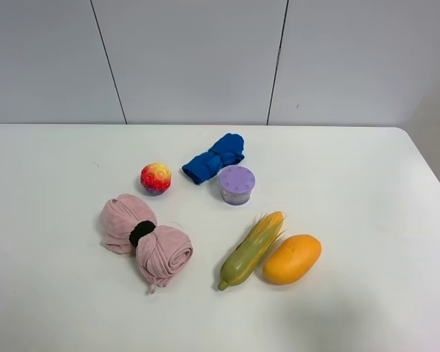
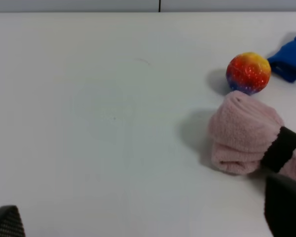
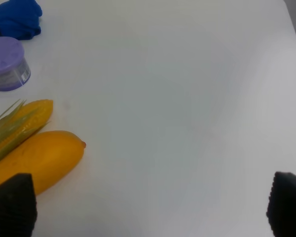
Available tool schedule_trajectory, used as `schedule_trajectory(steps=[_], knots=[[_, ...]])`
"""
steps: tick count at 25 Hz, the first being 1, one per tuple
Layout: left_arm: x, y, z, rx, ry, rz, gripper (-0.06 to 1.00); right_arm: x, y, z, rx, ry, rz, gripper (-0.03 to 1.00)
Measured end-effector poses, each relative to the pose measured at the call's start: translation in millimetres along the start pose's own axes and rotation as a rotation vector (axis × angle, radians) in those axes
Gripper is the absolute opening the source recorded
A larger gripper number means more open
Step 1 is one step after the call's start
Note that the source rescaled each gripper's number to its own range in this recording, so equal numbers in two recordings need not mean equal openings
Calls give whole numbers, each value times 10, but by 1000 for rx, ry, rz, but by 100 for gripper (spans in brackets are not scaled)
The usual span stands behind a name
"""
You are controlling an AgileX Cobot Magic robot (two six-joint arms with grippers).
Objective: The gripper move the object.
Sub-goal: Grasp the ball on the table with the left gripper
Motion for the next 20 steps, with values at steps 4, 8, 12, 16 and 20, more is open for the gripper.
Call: schedule_trajectory(steps=[4,8,12,16,20], knots=[[0,0,0,1,0,0,100,0,0,0,0,0,0,100],[0,0,0,1,0,0,100,0,0,0,0,0,0,100],[0,0,0,1,0,0,100,0,0,0,0,0,0,100],[0,0,0,1,0,0,100,0,0,0,0,0,0,100],[0,0,0,1,0,0,100,0,0,0,0,0,0,100]])
Point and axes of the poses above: a point on each arm's last joint axis where the gripper is mounted, x pointing out along that axis toward the gripper, y along the wrist's bending axis when the last joint is at zero, z = x × y, the point moved 9 cm from there along x, pointing out along that axis toward the gripper, and after that the axes turned 2 degrees about -x, right-handed, at the moved point
